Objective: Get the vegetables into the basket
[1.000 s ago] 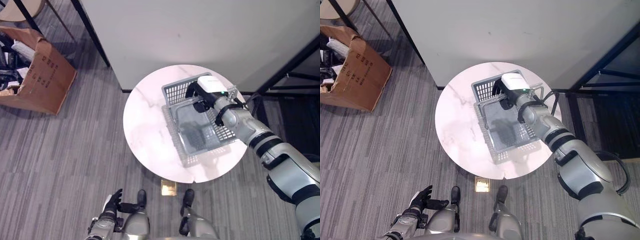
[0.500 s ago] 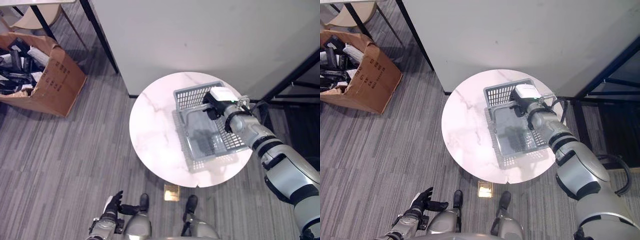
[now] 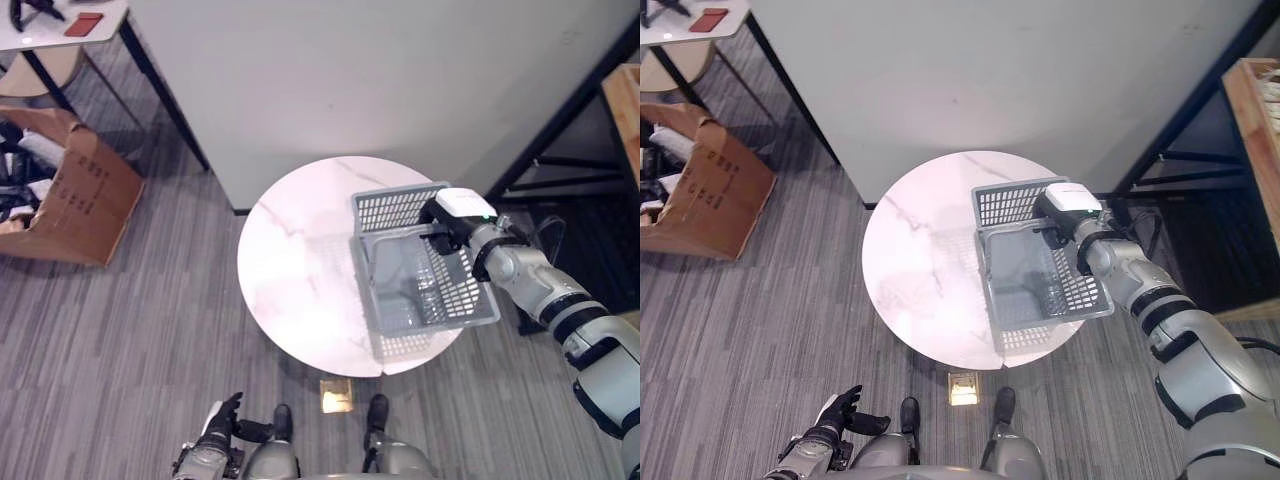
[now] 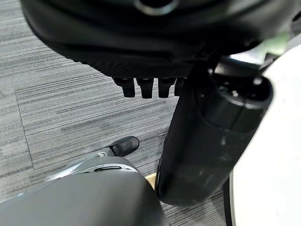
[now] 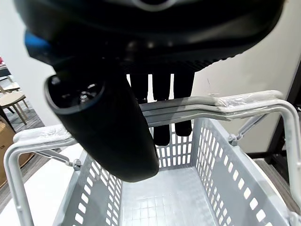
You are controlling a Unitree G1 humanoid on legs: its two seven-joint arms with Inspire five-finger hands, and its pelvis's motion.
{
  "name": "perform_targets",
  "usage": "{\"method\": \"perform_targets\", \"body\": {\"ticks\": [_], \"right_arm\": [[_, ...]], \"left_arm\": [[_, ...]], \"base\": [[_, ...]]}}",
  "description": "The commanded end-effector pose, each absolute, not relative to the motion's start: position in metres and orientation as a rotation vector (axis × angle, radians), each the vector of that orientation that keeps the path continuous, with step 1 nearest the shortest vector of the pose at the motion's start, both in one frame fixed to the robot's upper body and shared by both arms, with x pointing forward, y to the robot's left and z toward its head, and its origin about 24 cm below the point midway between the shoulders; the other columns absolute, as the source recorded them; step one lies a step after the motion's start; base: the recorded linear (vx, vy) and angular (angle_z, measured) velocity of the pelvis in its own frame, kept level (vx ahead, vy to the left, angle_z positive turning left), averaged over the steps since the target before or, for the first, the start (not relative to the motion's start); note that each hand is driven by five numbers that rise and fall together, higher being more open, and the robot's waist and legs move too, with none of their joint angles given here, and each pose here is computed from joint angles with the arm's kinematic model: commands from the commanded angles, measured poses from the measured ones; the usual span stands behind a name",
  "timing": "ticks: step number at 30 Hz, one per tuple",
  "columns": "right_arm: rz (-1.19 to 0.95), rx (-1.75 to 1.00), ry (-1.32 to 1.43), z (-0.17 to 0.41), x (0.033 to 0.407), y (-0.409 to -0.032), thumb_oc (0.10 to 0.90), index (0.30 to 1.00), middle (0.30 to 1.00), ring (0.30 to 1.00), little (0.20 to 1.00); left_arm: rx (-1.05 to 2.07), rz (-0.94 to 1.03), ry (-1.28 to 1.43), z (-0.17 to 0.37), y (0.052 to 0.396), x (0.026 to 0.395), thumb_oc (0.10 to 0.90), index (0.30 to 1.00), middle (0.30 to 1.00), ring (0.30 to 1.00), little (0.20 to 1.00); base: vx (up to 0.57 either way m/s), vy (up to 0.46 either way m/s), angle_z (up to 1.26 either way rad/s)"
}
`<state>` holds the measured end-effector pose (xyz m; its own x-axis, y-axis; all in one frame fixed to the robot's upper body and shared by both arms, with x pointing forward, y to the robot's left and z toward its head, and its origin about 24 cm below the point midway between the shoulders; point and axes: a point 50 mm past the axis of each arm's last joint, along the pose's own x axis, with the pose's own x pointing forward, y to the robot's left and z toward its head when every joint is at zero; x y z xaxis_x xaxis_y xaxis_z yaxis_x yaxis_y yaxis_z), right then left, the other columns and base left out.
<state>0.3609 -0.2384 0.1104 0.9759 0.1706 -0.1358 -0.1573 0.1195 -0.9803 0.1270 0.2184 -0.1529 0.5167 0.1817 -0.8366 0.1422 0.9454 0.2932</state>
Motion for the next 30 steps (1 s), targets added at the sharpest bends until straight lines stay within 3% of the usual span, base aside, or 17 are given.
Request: {"method": "perform_targets", "body": {"ticks": [1, 9, 15, 30], "right_arm": [[0.126, -1.255, -0.311, 0.181, 0.369, -0.221, 0.4, 0.3, 0.3, 0.3, 0.3], [0.194, -1.146, -0.395, 0.187, 0.346, -0.215, 0.4, 0.3, 0.3, 0.3, 0.3], [0.204, -1.252, -0.436, 0.189, 0.323, -0.227, 0.4, 0.3, 0.3, 0.3, 0.3], [0.097, -1.283, -0.264, 0.155, 0.342, -0.244, 0.4, 0.3, 0.3, 0.3, 0.3]], "left_arm": [[0.438, 0.001, 1.166, -0.16, 0.239, 0.091, 0.9, 1.0, 1.0, 1.0, 1.0], [0.431, 0.022, 1.173, -0.16, 0.242, 0.088, 0.9, 1.0, 1.0, 1.0, 1.0], [0.435, 0.029, 1.203, -0.161, 0.245, 0.078, 0.9, 1.0, 1.0, 1.0, 1.0], [0.466, 0.005, 1.183, -0.16, 0.242, 0.083, 0.9, 1.0, 1.0, 1.0, 1.0]], "base": [[0.01, 0.004, -0.13], [0.01, 0.002, -0.03], [0.0, 0.0, 0.0], [0.0, 0.002, -0.02]]}}
